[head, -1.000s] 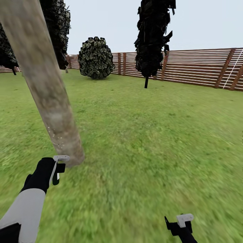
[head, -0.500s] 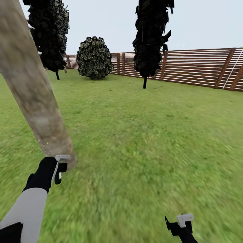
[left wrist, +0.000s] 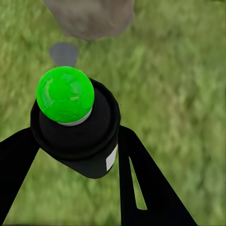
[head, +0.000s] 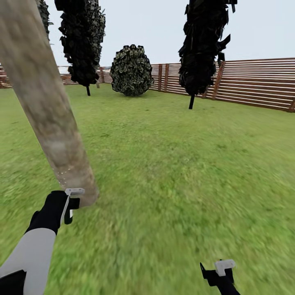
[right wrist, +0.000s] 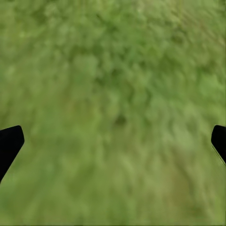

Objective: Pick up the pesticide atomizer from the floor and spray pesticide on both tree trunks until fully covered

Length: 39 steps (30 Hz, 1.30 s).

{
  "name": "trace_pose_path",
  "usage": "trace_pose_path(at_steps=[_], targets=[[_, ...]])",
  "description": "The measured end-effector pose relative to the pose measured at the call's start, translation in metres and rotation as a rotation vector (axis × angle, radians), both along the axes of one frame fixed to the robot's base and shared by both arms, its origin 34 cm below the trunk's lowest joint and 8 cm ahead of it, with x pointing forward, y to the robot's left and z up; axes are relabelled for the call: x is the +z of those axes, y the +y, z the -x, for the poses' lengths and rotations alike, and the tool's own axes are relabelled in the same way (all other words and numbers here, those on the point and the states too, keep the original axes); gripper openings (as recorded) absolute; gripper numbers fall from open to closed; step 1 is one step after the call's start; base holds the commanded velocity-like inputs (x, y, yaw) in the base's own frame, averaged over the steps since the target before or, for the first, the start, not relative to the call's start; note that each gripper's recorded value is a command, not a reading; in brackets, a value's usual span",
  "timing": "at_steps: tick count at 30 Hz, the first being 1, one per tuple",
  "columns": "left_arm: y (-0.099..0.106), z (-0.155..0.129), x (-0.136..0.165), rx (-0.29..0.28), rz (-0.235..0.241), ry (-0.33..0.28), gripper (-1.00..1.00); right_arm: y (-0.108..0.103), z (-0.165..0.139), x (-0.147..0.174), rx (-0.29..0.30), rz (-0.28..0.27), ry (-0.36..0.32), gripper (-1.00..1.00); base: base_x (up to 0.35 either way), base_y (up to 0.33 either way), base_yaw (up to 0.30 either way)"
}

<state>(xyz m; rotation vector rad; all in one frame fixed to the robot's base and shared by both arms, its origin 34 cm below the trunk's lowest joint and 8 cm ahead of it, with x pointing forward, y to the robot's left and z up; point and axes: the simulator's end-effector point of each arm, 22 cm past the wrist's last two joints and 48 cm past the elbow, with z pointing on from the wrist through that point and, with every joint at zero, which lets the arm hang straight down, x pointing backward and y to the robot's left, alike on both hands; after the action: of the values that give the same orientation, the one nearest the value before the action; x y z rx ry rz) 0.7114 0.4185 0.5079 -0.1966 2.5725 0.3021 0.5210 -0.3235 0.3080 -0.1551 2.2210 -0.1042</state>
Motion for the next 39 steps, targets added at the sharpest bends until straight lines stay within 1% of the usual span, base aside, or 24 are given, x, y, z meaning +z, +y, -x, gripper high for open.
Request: trace_pose_path(at_steps=[11,17,22,23,24,26,27,28,29,30,31,32,33,34,35,36,37,38,39], targets=[[0.002,0.004,-0.004,0.004,-0.001,0.007,-1.00,0.000,0.000,0.000,0.000,0.000,0.001,1.00,0.179,-0.227,0.279],[0.000,0.005,-0.006,0.003,0.004,0.009,-1.00,0.000,0.000,0.000,0.000,0.000,0.001,1.00,0.028,-0.270,0.279],[-0.003,0.004,-0.006,0.001,0.009,0.009,-1.00,0.000,0.000,0.000,0.000,0.000,0.002,1.00,0.001,-0.059,0.279],[-0.005,0.002,-0.005,-0.001,0.013,0.005,-1.00,0.000,0.000,0.000,0.000,0.000,0.001,1.00,0.000,-0.003,0.279],[-0.014,-0.002,-0.003,-0.006,0.029,-0.002,-1.00,0.000,0.000,0.000,0.000,0.000,0.001,1.00,0.000,-0.002,0.279],[-0.038,-0.007,-0.004,-0.028,0.056,-0.005,-1.00,-0.001,0.000,0.000,-0.001,0.001,0.001,1.00,0.000,-0.001,0.279],[-0.055,-0.015,0.001,-0.044,0.075,-0.018,-1.00,-0.001,0.000,0.000,-0.001,0.001,0.001,1.00,0.000,0.000,0.279],[-0.062,-0.025,0.011,-0.053,0.077,-0.035,-1.00,-0.001,0.000,0.000,-0.001,0.001,0.000,1.00,0.000,0.000,0.279],[-0.062,-0.033,0.022,-0.055,0.071,-0.052,-1.00,-0.001,0.000,0.000,-0.001,0.001,0.001,1.00,0.000,0.000,0.279],[-0.054,-0.043,0.036,-0.048,0.058,-0.073,-1.00,-0.001,0.000,0.000,0.000,0.001,0.000,1.00,0.000,0.000,0.279],[-0.044,-0.046,0.042,-0.039,0.047,-0.082,-1.00,-0.001,0.000,0.000,0.000,0.001,0.000,1.00,0.000,0.000,0.279],[-0.031,-0.047,0.047,-0.027,0.033,-0.088,-1.00,-0.001,0.000,0.000,0.000,0.001,0.001,1.00,0.000,0.000,0.279],[-0.010,-0.046,0.053,-0.008,0.011,-0.091,-1.00,-0.001,0.000,0.000,0.000,0.001,0.001,1.00,0.000,0.000,0.278],[0.000,-0.045,0.057,0.002,0.004,-0.094,-1.00,-0.001,0.000,0.000,0.000,0.001,0.001,1.00,0.000,0.000,0.260],[0.000,-0.046,0.058,0.003,0.013,-0.098,-1.00,-0.001,0.000,0.000,0.000,0.001,0.001,1.00,0.000,0.000,0.187],[-0.003,-0.048,0.058,0.000,0.017,-0.100,-1.00,-0.001,0.000,0.000,-0.001,0.002,0.001,1.00,0.000,0.000,0.077],[-0.023,-0.056,0.062,-0.020,0.041,-0.113,-1.00,-0.002,0.000,0.000,-0.001,0.002,0.001,1.00,0.000,0.000,0.025],[-0.055,-0.070,0.072,-0.049,0.076,-0.133,-1.00,-0.002,0.000,0.000,-0.001,0.003,0.001,1.00,0.000,0.000,0.010],[-0.069,-0.079,0.081,-0.062,0.094,-0.150,-1.00,-0.002,0.000,0.000,-0.001,0.003,0.001,1.00,0.000,0.000,0.005]])
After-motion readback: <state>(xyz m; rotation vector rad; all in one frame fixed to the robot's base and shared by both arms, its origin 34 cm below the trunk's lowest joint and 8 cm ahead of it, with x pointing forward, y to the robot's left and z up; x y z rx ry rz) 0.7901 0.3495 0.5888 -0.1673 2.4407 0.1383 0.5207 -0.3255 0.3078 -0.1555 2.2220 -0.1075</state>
